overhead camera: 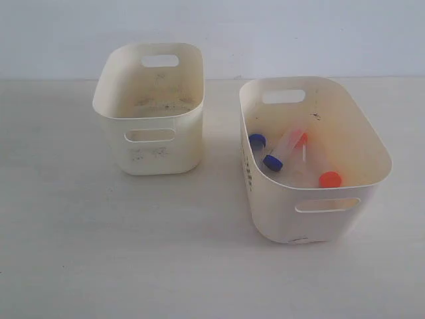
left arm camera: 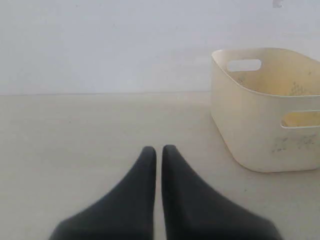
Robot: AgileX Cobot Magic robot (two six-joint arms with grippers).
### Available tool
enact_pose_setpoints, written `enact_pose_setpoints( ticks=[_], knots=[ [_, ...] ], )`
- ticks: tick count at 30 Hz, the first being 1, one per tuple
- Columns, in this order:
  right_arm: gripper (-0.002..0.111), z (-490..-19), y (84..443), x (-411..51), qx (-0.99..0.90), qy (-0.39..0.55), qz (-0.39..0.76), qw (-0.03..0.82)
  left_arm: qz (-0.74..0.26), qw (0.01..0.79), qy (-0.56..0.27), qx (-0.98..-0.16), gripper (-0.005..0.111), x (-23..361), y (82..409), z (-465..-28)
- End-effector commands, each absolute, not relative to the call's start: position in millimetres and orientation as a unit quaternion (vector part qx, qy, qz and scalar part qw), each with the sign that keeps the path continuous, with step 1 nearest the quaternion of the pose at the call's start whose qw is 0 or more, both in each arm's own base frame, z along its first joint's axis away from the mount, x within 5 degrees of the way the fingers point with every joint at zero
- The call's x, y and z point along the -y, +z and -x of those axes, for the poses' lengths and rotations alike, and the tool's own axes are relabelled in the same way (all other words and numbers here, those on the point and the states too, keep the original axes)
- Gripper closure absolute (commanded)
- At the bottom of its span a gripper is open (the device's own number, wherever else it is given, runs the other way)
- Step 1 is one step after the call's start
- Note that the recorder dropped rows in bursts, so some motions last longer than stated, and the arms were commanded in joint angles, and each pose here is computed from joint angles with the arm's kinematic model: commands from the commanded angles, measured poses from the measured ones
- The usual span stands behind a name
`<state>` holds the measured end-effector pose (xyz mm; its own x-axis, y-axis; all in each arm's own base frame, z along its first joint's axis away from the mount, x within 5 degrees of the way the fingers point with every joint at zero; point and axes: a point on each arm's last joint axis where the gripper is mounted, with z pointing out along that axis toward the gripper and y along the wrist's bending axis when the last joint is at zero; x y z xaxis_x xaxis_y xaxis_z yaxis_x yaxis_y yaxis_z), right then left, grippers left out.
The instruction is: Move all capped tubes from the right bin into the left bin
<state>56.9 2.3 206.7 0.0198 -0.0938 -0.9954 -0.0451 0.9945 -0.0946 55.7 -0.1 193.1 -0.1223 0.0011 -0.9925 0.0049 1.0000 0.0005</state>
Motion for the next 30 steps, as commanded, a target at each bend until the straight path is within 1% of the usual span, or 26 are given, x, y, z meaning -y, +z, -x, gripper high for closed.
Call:
enact_pose_setpoints(
  ticks=[1,4,6,8,10,12,14,15,16,17,18,19,20,21,23,25,26,27,28,30],
  knots=[
    [0.108,-55.6,217.4,-3.6,-0.656,-0.021,0.058,0.752,0.004,0.665,-0.007,-0.747,0.102,0.2,194.8,-55.9],
    [0.108,-54.8,221.7,-4.2,-0.639,0.016,0.03,0.768,0.004,0.665,-0.007,-0.747,0.102,0.2,194.8,-55.9],
    [0.108,-52.6,230.6,-5.6,-0.6,0.044,0.018,0.798,0.004,0.665,-0.007,-0.747,0.102,0.2,194.8,-55.9],
    [0.108,-43.6,251.1,-7.9,-0.497,0.062,0.026,0.865,0.004,0.665,-0.007,-0.747,0.102,0.2,194.8,-55.9],
    [0.108,-33.7,266.4,-8.7,-0.419,0.086,0.024,0.904,0.004,0.665,-0.007,-0.747,0.102,0.2,194.8,-55.9],
    [0.108,-24.5,292.4,-6.8,-0.385,0.085,0.017,0.919,0.004,0.665,-0.007,-0.747,0.102,0.2,194.8,-55.9],
    [0.108,-16.9,323.2,-4.9,-0.392,0.06,0.019,0.918,0.004,0.665,-0.007,-0.747,0.102,0.2,194.8,-55.9],
    [0.108,-22.1,348.3,-2.8,-0.451,0.063,0.001,0.89,0.004,0.665,-0.007,-0.747,0.102,0.2,194.8,-55.9],
    [0.108,-27.7,359.9,-2.0,-0.495,0.074,-0.013,0.865,0.004,0.665,-0.007,-0.747,0.102,0.2,194.8,-55.9],
    [0.108,-42.2,377.2,-1.9,-0.59,0.079,-0.029,0.803,0.004,0.665,-0.007,-0.747,0.102,0.2,194.8,-55.9],
    [0.108,-51.0,380.3,-1.9,-0.646,0.073,-0.034,0.759,0.004,0.665,-0.007,-0.747,0.102,0.2,194.8,-55.9],
    [0.108,-67.1,377.7,-2.0,-0.748,0.062,-0.043,0.659,0.004,0.665,-0.007,-0.747,0.102,0.2,194.8,-55.9],
    [0.108,-74.9,373.8,-2.1,-0.797,0.056,-0.05,0.6,0.004,0.665,-0.007,-0.747,0.102,0.2,194.8,-55.9],
    [0.108,-86.2,365.5,-4.0,-0.862,0.065,-0.073,0.497,0.004,0.665,-0.007,-0.747,0.102,0.2,194.8,-55.9],
    [0.108,-102.8,351.0,-6.7,-0.914,0.07,-0.098,0.387,0.004,0.665,-0.007,-0.747,0.102,0.2,194.8,-55.9],
    [0.108,-117.2,340.3,-5.4,-0.935,0.046,-0.088,0.341,0.004,0.665,-0.007,-0.747,0.102,0.2,194.8,-55.9],
    [0.108,-125.1,335.5,-8.0,-0.944,0.044,-0.054,0.322,0.004,0.665,-0.007,-0.747,0.102,0.2,194.8,-55.9],
    [0.108,-134.6,331.4,-15.8,-0.948,0.073,-0.018,0.308,0.004,0.665,-0.007,-0.747,0.102,0.2,194.8,-55.9],
    [0.108,-144.3,328.5,-28.2,-0.946,0.132,0.008,0.296,0.004,0.665,-0.007,-0.747,0.102,0.2,194.8,-55.9],
    [0.108,-167.0,325.2,-47.7,-0.928,0.215,0.026,0.303,0.004,0.665,-0.007,-0.747,0.102,0.2,194.8,-55.9]
  ],
)
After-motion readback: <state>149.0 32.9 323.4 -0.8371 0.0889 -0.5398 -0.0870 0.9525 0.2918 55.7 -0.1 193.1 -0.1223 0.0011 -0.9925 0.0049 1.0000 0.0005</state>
